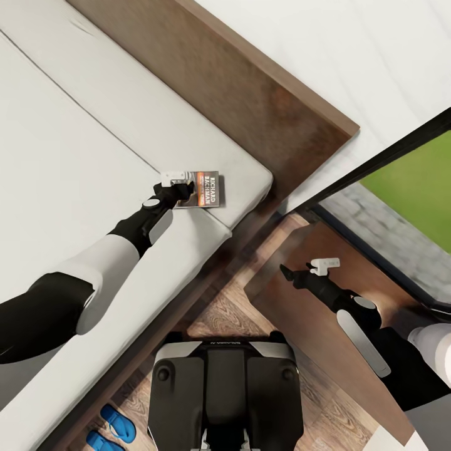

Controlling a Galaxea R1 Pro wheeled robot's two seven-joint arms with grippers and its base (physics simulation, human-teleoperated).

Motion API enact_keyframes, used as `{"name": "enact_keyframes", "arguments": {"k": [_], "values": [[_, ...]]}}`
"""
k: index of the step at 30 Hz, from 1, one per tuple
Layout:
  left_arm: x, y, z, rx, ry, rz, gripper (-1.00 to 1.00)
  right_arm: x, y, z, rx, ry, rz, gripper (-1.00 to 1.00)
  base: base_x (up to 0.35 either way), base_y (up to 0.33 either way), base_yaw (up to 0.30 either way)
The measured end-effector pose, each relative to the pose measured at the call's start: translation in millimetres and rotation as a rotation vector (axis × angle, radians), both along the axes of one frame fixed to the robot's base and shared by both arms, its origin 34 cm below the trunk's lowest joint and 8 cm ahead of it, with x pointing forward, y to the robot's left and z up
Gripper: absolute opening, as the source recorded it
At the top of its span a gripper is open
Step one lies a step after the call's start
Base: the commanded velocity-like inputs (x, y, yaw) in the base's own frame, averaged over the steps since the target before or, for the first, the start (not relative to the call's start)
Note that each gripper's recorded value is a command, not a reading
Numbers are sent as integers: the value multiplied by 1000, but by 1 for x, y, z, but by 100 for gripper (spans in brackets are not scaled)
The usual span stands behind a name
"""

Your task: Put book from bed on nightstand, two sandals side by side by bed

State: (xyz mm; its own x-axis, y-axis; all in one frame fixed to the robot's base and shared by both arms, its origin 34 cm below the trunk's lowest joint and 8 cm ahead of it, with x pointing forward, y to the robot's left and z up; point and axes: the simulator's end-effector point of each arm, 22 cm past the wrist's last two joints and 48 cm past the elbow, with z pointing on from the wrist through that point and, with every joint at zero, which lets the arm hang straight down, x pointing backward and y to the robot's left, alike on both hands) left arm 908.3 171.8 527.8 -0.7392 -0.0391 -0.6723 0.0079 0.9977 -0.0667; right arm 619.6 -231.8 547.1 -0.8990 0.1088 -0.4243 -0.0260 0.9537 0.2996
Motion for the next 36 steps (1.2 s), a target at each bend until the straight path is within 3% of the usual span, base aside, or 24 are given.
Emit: {"name": "enact_keyframes", "arguments": {"k": [36], "values": [[3,-7,-7,-16,-25,-3,100,-15,0,-16,-1,35,0,100,0,0,0]]}}
